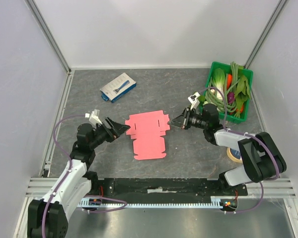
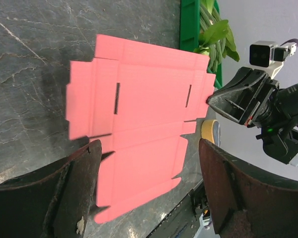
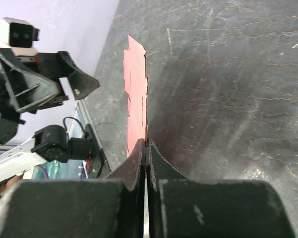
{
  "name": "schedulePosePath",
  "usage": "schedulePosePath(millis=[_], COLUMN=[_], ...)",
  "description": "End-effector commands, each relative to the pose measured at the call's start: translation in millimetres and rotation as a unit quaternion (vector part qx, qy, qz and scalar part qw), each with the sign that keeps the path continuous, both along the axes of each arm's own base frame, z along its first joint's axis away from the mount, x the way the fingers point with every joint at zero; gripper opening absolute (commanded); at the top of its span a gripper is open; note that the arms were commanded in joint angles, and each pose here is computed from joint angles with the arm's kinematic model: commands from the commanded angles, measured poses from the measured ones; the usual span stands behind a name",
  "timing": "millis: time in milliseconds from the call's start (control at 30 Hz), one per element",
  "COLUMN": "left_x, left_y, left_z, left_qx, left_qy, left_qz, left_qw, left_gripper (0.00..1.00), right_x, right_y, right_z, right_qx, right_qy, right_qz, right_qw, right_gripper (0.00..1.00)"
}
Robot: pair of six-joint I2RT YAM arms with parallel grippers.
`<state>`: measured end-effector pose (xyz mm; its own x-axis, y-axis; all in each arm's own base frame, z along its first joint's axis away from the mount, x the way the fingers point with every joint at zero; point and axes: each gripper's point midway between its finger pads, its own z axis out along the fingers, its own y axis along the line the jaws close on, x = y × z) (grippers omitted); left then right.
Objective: Fold the paper box
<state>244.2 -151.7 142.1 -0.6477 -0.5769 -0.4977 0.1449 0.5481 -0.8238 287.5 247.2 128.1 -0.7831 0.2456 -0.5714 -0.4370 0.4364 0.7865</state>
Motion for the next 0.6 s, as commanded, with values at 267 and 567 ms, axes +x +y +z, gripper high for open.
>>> schedulePosePath(millis=[267, 567], left_x=[-3.2, -20.7], left_y=[-12.9, -24.5], left_z=[10.5, 46.9], left_qx=[-0.057, -0.101], left_qy=[-0.062, -0.143], left_qz=[-0.038, -0.093], left_qw=[0.996, 0.980], left_gripper=[0.79, 0.36], right_x=[-29.9, -38.4], right_y=[-2.4, -1.4], right_z=[58.4, 61.1], right_qx=[0.105, 0.109], right_qy=[-0.039, -0.044], right_qz=[0.058, 0.089], right_qw=[0.992, 0.989], right_gripper=[0.00, 0.00])
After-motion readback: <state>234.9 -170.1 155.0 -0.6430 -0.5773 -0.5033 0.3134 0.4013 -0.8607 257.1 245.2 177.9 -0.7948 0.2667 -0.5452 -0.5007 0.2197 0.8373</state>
